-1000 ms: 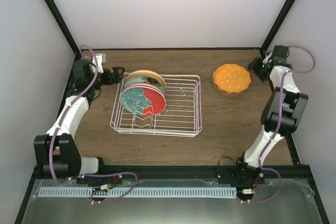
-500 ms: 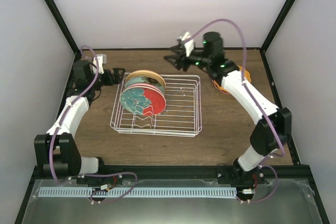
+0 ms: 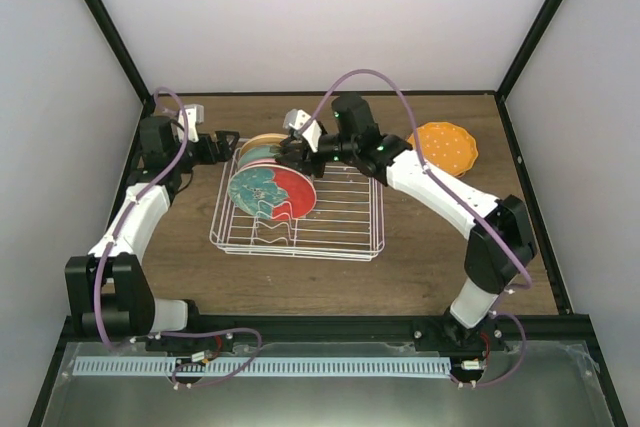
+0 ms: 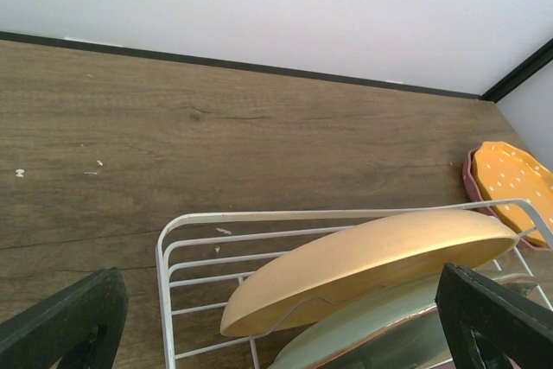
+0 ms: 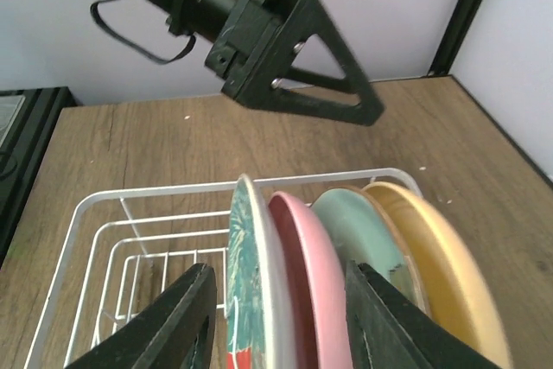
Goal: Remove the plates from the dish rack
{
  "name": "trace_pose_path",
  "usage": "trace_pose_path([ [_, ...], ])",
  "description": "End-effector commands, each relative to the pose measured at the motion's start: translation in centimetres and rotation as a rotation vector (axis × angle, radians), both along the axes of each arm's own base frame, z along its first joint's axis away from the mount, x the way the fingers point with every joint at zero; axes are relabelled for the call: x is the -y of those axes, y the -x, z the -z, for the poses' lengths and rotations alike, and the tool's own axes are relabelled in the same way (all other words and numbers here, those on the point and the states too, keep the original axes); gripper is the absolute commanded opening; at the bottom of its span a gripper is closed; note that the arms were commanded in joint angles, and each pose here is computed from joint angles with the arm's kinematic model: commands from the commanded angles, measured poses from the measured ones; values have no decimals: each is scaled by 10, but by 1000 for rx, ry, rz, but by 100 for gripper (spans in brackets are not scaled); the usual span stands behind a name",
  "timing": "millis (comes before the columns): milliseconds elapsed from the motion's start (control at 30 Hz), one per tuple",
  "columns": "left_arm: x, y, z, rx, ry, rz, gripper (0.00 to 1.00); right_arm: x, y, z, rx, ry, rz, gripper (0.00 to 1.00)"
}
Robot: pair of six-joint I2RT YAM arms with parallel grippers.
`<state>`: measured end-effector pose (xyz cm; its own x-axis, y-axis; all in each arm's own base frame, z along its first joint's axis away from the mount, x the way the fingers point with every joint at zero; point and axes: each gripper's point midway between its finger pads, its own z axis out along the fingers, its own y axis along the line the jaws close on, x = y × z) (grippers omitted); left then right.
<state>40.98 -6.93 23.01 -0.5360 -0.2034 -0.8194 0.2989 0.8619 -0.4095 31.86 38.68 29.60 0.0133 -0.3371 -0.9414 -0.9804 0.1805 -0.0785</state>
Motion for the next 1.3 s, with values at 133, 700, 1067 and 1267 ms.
trace_pose_path([
  [133, 4, 6, -6, 34, -6, 26, 100, -25, 13, 49, -8, 96, -40, 40],
  [700, 6, 10, 0, 22, -5, 36, 100, -36, 1, 103, 65, 218, 22, 20],
  [1067, 6, 11, 0, 22, -2, 40, 100, -30, -8, 79, 167, 228, 64, 1],
  [1267, 7, 9, -2, 25, 8, 35, 100, -28, -13, 18, 301, 175, 88, 1],
])
